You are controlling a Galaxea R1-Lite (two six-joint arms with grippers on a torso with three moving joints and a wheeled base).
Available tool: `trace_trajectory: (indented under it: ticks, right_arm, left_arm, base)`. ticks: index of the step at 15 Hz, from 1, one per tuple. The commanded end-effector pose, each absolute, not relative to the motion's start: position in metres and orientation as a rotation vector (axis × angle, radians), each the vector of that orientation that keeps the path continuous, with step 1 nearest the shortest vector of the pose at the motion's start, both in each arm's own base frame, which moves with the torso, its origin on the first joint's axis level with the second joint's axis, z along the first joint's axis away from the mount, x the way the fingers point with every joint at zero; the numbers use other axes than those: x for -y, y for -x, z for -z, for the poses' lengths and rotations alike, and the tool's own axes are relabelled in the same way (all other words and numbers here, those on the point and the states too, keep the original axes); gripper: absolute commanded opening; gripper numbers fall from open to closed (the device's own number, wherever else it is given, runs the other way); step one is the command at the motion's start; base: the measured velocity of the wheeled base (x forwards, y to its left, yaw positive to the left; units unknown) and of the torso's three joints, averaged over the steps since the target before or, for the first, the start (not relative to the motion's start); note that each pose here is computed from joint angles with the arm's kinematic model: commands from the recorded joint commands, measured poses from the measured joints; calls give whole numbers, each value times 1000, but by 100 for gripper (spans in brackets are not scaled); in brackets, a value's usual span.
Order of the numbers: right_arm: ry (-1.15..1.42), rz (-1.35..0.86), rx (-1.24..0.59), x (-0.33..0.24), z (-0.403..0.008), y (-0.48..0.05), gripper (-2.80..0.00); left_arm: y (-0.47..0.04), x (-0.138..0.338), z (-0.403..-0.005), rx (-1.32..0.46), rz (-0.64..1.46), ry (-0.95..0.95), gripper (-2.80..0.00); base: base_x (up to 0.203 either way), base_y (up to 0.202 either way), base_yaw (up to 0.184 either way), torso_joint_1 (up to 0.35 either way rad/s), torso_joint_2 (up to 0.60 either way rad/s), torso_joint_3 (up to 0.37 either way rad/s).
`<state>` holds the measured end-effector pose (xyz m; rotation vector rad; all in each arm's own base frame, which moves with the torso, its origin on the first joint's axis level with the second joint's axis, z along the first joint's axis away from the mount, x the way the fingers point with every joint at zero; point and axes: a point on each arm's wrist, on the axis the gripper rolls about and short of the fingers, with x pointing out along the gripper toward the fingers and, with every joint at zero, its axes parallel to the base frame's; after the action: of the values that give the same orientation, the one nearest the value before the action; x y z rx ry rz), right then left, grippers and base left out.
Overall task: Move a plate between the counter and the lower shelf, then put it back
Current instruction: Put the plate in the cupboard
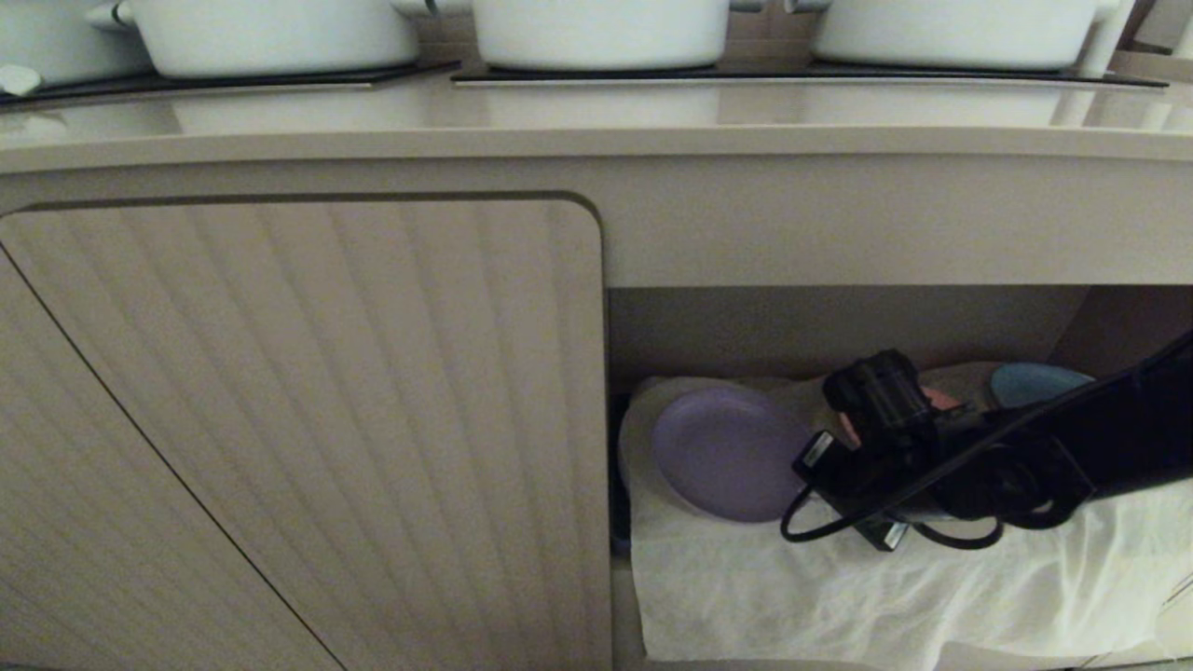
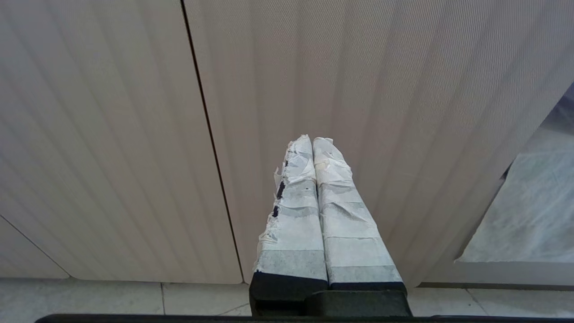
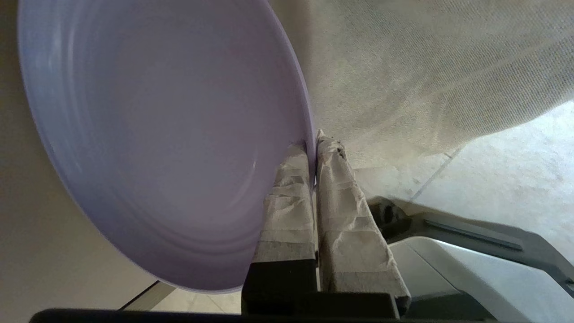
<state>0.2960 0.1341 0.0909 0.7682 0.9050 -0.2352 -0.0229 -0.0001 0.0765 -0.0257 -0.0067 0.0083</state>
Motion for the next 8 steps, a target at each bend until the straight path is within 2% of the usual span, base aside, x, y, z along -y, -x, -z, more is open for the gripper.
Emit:
trace_trajectory:
  ticks: [1,8]
  right_arm:
    - [-765,249,-920,-138,-84,-304,-280]
    - [-762,258,-931,-147,-85,-324,-280]
  left_arm:
    - [23,0,-77,6,-9,26,-280]
    - [23,0,-77,6,-9,26,-280]
  base:
    - [0,0,0,0,0,0]
    - [0,0,0,0,0,0]
